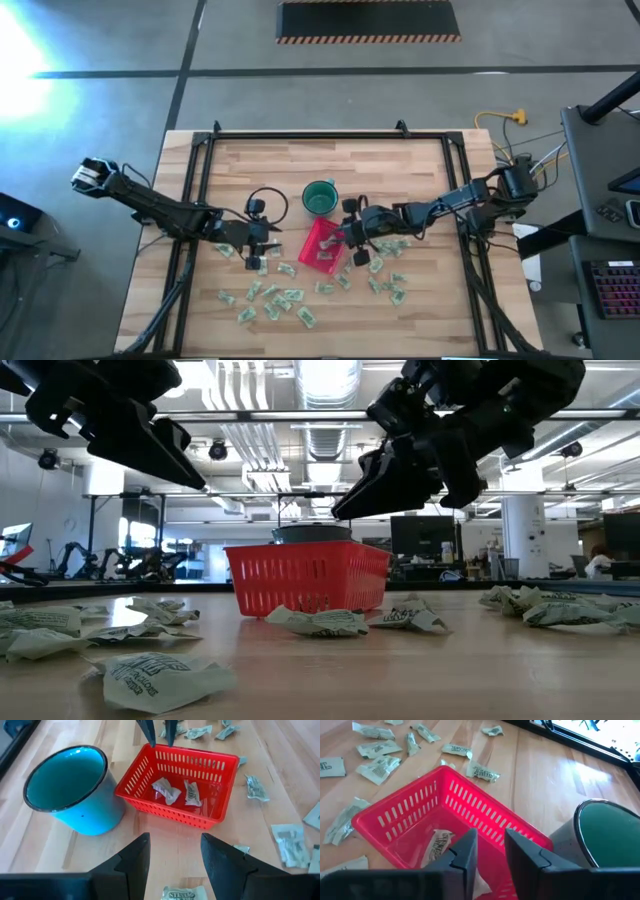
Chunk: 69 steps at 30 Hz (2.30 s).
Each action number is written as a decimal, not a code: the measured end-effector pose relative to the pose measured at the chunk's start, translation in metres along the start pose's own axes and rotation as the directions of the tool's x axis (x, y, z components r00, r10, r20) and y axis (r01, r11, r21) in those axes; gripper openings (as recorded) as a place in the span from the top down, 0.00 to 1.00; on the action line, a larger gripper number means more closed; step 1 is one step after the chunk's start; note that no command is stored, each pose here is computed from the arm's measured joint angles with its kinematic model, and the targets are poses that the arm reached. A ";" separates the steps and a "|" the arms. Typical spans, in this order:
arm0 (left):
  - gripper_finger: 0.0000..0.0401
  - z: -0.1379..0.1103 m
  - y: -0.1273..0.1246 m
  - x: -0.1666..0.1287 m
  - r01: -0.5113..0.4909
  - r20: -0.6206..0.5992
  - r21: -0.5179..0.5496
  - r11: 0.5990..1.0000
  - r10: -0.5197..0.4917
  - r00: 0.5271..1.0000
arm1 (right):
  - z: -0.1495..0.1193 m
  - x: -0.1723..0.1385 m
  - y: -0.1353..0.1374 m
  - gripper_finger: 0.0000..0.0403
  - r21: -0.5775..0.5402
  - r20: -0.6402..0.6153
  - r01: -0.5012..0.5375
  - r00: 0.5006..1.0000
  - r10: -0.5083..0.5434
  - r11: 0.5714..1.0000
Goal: Pick and place items into bin
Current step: Put the light green stevia packet into the red bin
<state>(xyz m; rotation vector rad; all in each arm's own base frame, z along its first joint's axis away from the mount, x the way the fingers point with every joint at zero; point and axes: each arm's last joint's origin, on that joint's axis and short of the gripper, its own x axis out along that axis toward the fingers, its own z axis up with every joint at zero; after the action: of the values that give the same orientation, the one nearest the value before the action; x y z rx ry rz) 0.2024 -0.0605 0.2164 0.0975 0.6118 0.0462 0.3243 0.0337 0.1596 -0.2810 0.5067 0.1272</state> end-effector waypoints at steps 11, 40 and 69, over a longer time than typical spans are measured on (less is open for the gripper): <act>0.60 -0.004 -0.002 -0.001 0.006 -0.034 -0.074 0.997 -0.009 0.999 | 0.007 -0.010 -0.001 0.66 -0.062 -0.004 -0.006 1.000 0.005 0.998; 0.60 -0.060 -0.022 -0.026 -0.273 -0.728 -0.346 0.898 -0.074 0.681 | 0.014 -0.028 0.004 0.71 -0.058 -0.013 -0.097 0.995 0.096 0.994; 0.60 -0.080 -0.030 -0.003 -0.294 -0.820 -0.152 0.944 0.046 0.571 | 0.012 -0.028 0.004 0.77 -0.048 -0.034 -0.106 0.994 0.105 0.993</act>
<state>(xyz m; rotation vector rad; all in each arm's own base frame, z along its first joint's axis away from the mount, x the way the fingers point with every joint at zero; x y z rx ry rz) 0.1542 -0.0841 0.1503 -0.1544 1.5294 0.3898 0.3046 0.0398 0.1822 -0.3058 0.5506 0.2389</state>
